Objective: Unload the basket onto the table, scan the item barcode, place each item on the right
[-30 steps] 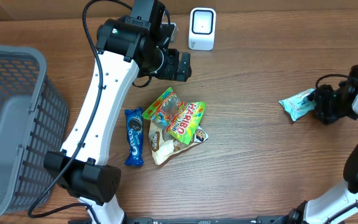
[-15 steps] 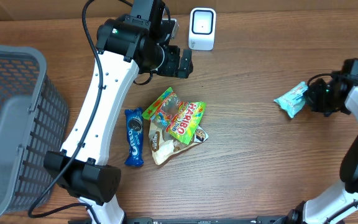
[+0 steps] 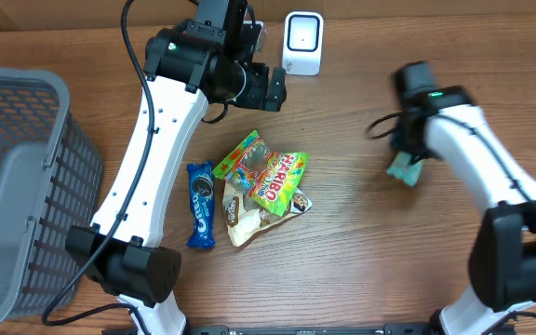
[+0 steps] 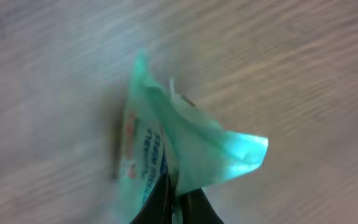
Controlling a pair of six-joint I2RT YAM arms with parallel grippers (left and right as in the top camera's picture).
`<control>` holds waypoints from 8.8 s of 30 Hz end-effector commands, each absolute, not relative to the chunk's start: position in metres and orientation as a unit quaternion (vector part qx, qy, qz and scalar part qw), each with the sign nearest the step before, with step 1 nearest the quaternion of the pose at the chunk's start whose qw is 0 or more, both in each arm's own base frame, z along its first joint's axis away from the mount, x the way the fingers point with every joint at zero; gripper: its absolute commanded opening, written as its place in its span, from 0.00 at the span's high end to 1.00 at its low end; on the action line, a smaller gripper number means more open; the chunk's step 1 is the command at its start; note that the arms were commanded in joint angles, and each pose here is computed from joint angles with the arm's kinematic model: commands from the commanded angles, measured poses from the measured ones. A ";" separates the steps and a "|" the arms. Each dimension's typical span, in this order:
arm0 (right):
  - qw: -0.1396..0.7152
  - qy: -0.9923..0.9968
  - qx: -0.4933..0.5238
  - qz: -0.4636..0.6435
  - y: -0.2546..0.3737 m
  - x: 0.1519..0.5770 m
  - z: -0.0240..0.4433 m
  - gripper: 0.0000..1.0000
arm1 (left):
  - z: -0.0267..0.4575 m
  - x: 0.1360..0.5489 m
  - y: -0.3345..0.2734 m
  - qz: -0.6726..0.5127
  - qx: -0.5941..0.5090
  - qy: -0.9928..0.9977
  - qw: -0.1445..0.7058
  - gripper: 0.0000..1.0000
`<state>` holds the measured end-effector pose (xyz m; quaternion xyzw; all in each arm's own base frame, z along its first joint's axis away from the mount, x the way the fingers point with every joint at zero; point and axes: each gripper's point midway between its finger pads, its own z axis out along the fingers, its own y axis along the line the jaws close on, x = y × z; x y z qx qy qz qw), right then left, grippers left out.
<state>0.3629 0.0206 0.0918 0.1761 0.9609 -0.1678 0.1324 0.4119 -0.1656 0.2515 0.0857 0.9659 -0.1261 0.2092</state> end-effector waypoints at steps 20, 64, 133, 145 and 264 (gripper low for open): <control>0.203 0.951 -0.011 -0.234 0.180 0.315 0.065 0.96 | 0.253 0.426 -0.155 -0.085 0.076 0.964 0.238 0.00; -0.063 0.991 -0.024 0.119 0.175 0.291 0.068 0.42 | 0.255 0.429 -0.157 -0.089 0.071 0.963 0.245 0.00; 0.023 0.997 -0.012 0.073 0.172 0.302 0.001 0.50 | 0.257 0.432 -0.158 -0.089 0.071 0.961 0.252 0.00; 0.138 0.985 0.014 -0.102 0.102 0.356 0.020 0.48 | 0.257 0.432 -0.158 -0.089 0.071 0.961 0.252 0.00; 0.178 0.892 -0.299 0.287 0.168 0.396 0.049 0.07 | 0.266 0.445 -0.163 -0.099 0.071 0.951 0.282 0.00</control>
